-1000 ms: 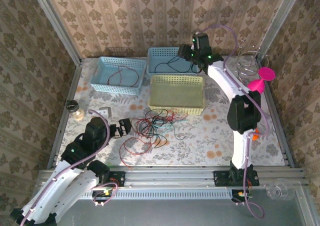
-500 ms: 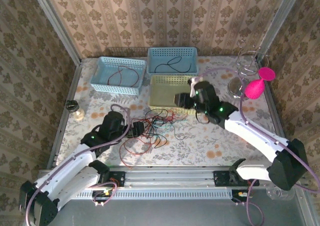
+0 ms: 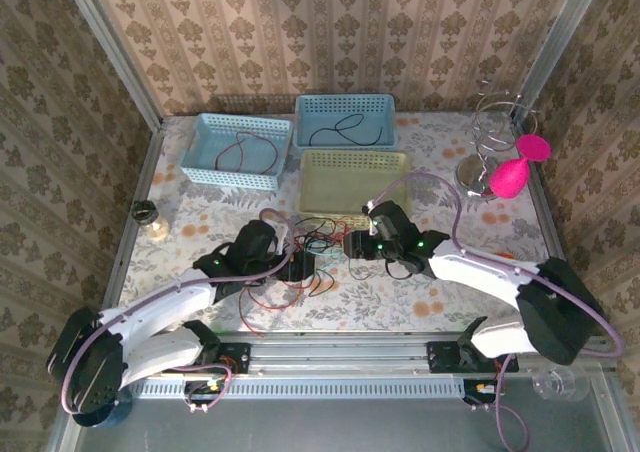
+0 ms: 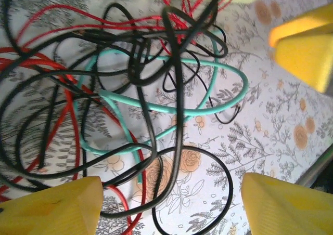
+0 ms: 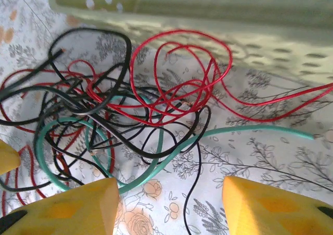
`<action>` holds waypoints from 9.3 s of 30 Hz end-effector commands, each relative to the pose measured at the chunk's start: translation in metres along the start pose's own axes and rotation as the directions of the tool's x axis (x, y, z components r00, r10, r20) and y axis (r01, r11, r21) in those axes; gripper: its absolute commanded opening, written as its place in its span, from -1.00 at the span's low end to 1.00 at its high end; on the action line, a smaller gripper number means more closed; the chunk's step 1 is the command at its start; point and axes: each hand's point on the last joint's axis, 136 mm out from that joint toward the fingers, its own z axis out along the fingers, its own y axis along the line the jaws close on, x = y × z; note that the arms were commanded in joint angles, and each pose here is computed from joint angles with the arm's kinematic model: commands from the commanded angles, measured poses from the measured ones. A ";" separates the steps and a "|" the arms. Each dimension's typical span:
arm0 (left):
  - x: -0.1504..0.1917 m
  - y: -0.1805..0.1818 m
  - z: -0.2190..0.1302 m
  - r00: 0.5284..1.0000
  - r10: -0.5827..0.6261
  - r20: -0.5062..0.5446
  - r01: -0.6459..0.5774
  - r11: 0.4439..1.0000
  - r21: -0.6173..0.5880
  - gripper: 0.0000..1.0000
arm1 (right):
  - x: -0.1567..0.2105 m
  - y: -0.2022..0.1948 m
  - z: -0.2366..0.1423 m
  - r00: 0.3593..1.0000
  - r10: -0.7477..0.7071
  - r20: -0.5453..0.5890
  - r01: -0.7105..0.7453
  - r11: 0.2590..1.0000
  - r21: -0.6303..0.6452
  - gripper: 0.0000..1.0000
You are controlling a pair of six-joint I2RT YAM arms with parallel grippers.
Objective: Untangle the cables
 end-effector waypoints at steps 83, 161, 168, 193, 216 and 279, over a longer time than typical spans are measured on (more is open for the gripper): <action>-0.008 0.089 0.008 0.963 -0.223 0.152 0.244 0.960 -0.136 -1.00 | -0.106 0.105 -0.260 0.632 -0.458 0.625 0.470 0.868 0.160 -1.00; -0.029 0.070 -0.022 0.975 -0.151 0.162 0.175 0.973 -0.149 0.42 | -0.007 0.032 -0.043 0.962 -0.260 0.084 0.262 0.965 -0.017 0.14; -0.041 0.076 -0.062 0.958 -0.128 0.256 0.189 0.955 -0.229 0.73 | 0.005 0.058 -0.021 0.968 -0.250 0.024 0.251 0.967 -0.047 0.10; 0.005 0.121 0.002 0.923 -0.310 0.227 0.359 0.907 -0.223 -0.19 | 0.054 0.073 -0.021 0.966 -0.243 -0.089 0.238 0.969 -0.066 -1.00; -0.003 0.127 0.022 0.928 -0.298 0.225 0.350 0.904 -0.247 -1.00 | -0.125 0.075 -0.350 0.646 -0.333 0.687 0.301 0.938 0.171 -1.00; -0.030 0.079 -0.102 0.919 -0.129 0.373 0.233 0.941 -0.247 0.68 | -0.360 0.038 -0.232 0.623 -0.088 0.777 0.052 0.996 0.071 -1.00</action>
